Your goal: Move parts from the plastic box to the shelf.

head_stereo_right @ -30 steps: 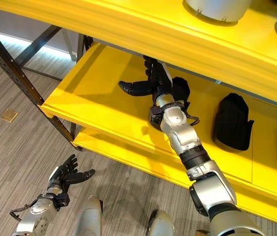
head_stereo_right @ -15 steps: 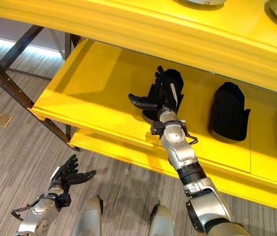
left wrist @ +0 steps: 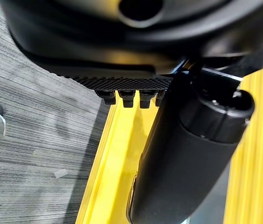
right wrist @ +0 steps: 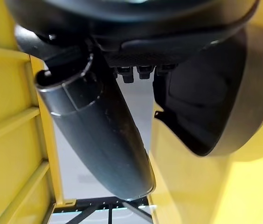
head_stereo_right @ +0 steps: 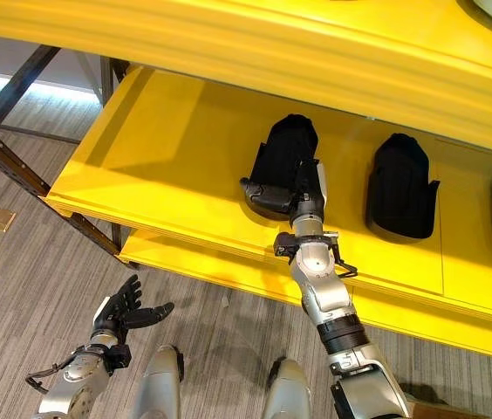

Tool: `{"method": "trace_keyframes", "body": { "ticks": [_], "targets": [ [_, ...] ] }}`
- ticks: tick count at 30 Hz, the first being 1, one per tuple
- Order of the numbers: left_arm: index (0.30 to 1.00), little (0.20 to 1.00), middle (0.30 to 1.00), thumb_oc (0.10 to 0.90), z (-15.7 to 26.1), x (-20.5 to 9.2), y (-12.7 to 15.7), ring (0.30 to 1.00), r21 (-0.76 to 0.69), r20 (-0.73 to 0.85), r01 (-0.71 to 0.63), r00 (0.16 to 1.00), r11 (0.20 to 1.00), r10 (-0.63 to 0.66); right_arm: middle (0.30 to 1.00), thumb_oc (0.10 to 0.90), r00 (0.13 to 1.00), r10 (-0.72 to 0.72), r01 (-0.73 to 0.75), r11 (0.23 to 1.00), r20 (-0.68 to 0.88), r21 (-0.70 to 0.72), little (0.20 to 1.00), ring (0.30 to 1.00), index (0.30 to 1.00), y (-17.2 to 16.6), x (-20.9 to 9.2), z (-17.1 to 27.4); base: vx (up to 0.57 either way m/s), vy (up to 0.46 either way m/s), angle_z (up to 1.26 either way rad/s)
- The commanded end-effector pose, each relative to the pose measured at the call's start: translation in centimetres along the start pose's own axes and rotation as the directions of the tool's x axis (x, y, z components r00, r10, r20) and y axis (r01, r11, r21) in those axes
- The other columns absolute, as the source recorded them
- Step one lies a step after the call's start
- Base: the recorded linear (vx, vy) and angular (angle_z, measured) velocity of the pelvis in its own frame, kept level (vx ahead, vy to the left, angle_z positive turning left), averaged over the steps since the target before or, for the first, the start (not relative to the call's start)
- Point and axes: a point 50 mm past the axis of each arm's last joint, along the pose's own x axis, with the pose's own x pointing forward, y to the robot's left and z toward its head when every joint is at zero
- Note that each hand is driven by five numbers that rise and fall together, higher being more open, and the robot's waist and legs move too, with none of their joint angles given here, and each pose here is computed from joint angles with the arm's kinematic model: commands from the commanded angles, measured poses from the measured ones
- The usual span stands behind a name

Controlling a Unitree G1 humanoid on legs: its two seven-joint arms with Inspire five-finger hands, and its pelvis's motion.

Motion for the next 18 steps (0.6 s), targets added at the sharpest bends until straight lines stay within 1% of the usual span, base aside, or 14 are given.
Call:
{"method": "trace_keyframes", "body": {
  "ticks": [1,7,18],
  "targets": [
    [1.0,1.0,1.0,0.9,3.5,-0.4,-0.5,1.0,0.035,0.199,0.04,0.979,0.999,-0.047,1.0,0.9,0.938,-0.057,0.041,0.998,0.342,0.056,1.0,1.0,1.0,-1.0,0.2,6.4,0.01,0.004,-0.04],
    [1.0,1.0,1.0,0.9,3.4,-0.4,-0.5,1.0,0.05,0.197,0.044,0.979,0.998,-0.053,1.0,0.9,0.925,-0.091,0.079,0.996,0.369,0.045,1.0,1.0,1.0,-1.8,-0.5,6.6,0.0,0.0,0.01],
    [1.0,1.0,1.0,0.9,4.3,-0.2,-1.3,1.0,0.083,0.233,0.075,0.968,0.994,-0.093,1.0,0.9,0.899,-0.084,0.099,0.995,0.429,-0.013,1.0,1.0,1.0,-2.5,-1.7,7.5,0.0,-0.006,-0.09]
  ]
}}
